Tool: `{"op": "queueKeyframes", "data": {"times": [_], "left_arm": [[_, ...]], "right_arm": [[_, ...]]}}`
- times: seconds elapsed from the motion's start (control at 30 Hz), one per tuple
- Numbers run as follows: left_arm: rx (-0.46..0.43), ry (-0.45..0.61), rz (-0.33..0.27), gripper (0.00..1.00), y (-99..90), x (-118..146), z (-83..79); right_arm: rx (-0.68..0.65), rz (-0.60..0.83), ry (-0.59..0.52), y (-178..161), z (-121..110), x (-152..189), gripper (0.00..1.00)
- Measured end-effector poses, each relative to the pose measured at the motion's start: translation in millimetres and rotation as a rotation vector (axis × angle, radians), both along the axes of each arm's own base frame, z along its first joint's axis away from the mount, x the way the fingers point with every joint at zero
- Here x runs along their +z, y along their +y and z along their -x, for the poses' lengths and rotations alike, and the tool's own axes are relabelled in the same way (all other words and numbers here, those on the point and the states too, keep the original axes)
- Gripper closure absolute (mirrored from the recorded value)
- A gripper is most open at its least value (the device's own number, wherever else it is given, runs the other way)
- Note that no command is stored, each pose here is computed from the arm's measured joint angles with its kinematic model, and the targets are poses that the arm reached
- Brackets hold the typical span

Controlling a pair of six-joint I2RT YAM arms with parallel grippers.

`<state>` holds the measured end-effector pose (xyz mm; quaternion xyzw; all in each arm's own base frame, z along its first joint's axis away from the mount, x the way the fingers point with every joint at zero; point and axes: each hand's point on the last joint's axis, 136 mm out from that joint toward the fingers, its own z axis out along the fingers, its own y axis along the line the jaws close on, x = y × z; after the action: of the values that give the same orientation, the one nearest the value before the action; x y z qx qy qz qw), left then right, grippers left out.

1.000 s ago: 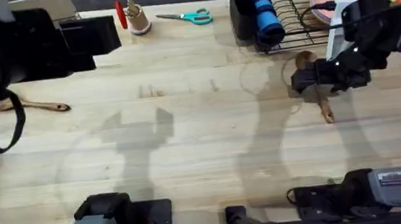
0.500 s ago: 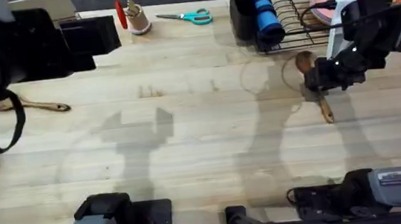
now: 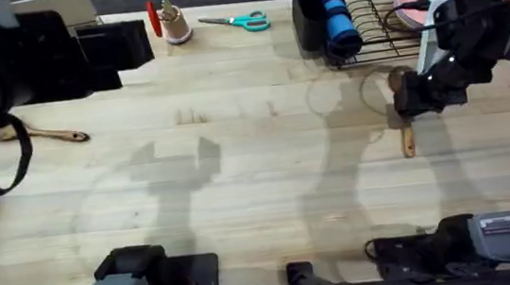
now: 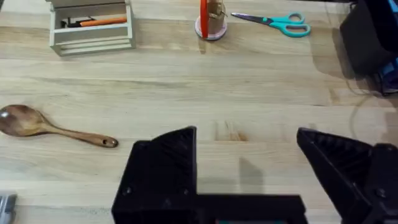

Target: Pick up the spoon on the table one by one and put them onto the rack

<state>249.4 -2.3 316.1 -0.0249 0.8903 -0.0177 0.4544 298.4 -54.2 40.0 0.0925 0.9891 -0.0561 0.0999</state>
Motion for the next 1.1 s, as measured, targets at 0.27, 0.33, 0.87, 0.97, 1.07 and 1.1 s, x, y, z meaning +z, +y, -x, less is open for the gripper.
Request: {"op": "queueKeyframes", "data": {"times": [0.27, 0.33, 0.87, 0.97, 1.07, 1.1], "left_arm": [[0.0, 0.0, 0.0, 0.008, 0.0, 0, 0.0], [0.0, 0.0, 0.0, 0.007, 0.0, 0, 0.0], [0.0, 0.0, 0.0, 0.007, 0.0, 0, 0.0], [0.0, 0.0, 0.0, 0.008, 0.0, 0, 0.0], [0.0, 0.0, 0.0, 0.007, 0.0, 0, 0.0], [0.0, 0.0, 0.0, 0.007, 0.0, 0, 0.0]], "right_arm": [[-0.003, -0.009, 0.023, 3, 16, 34, 0.966], [-0.003, -0.007, 0.004, 3, 18, 46, 0.966], [0.058, 0.03, -0.44, 20, 2, 153, 0.968], [0.105, 0.028, -0.589, 35, -20, 180, 0.97], [0.152, 0.012, -0.735, 54, -43, 208, 0.97], [0.167, 0.006, -0.785, 61, -50, 218, 0.969]]}}
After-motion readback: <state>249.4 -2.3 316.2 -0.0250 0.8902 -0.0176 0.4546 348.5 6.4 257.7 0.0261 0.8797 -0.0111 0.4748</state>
